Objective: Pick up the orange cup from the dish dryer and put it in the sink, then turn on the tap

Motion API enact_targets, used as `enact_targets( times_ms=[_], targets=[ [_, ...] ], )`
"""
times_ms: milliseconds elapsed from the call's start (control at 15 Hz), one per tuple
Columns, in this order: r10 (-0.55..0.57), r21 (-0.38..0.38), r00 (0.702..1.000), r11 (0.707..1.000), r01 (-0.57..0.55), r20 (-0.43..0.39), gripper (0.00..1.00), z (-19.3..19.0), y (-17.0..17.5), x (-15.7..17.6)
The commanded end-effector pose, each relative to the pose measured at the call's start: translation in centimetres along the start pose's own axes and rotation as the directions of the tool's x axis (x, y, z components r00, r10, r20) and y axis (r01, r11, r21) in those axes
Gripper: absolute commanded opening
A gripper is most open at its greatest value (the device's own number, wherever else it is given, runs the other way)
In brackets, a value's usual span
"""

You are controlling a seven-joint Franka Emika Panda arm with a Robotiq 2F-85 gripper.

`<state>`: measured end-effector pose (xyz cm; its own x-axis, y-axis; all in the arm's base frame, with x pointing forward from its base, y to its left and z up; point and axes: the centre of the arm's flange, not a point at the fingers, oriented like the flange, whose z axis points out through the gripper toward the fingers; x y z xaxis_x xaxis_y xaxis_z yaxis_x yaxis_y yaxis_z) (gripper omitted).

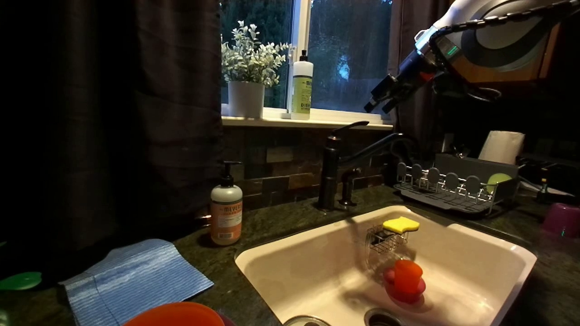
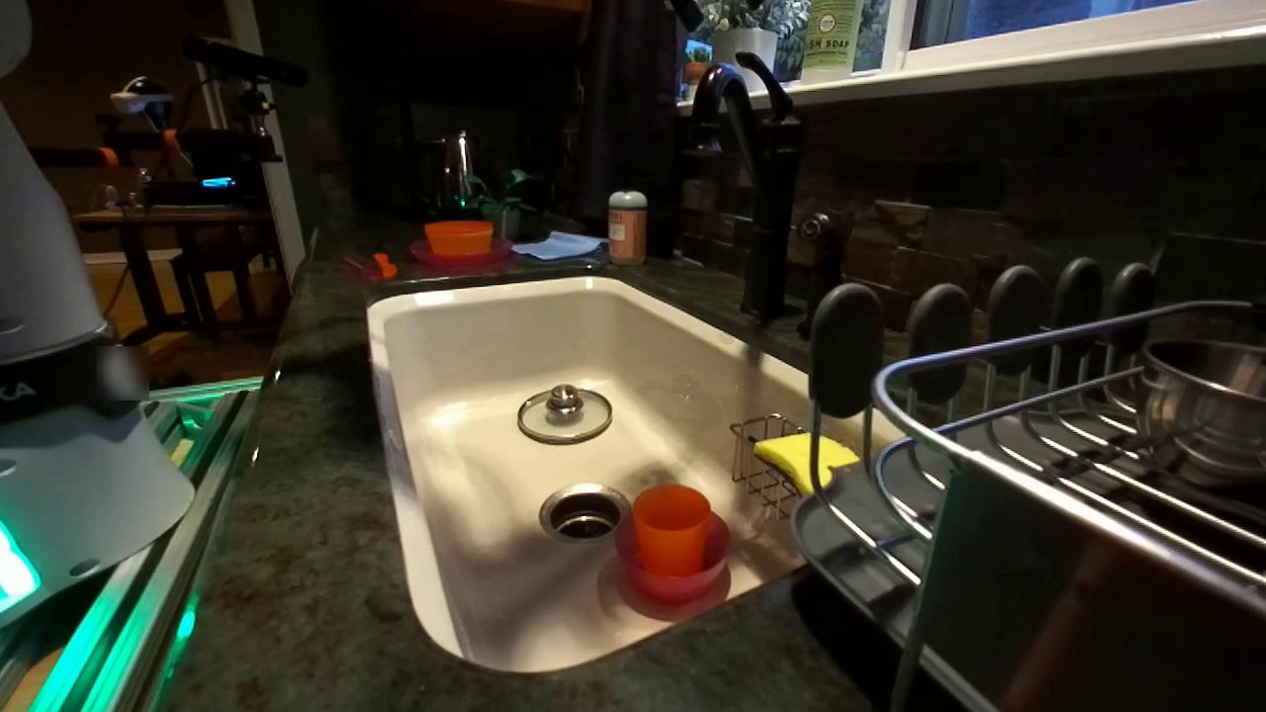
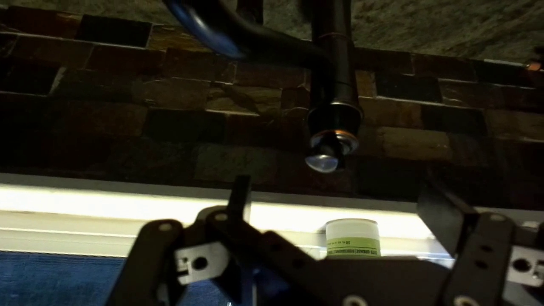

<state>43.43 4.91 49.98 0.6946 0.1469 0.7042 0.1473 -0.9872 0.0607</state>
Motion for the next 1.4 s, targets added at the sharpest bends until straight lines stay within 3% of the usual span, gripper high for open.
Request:
enact_targets(
  times_ms=[0, 733, 867, 933, 1133, 1200, 1333],
  targets=[
    [0.020, 0.023, 1.000, 1.000, -0.020, 0.023, 1.00, 0.6, 0.5, 0.6],
    [0.022, 0.033, 0.992, 0.999, -0.026, 0.121, 0.99, 1.8, 1.2, 1.3],
    [0.016, 0.041, 0.992, 0.999, -0.021, 0.124, 0.90, 2.1, 1.4, 1.6],
    [0.015, 0.041, 0.992, 0.999, -0.020, 0.126, 0.79, 2.2, 1.5, 1.7],
    [0.013, 0.041, 0.992, 0.999, -0.019, 0.128, 0.64, 2.6, 1.7, 2.0],
    [0.012, 0.043, 0.991, 0.999, -0.018, 0.133, 0.80, 2.8, 1.8, 2.1],
    [0.009, 0.048, 0.990, 0.999, -0.016, 0.142, 0.90, 3.1, 1.9, 2.2]
  ],
)
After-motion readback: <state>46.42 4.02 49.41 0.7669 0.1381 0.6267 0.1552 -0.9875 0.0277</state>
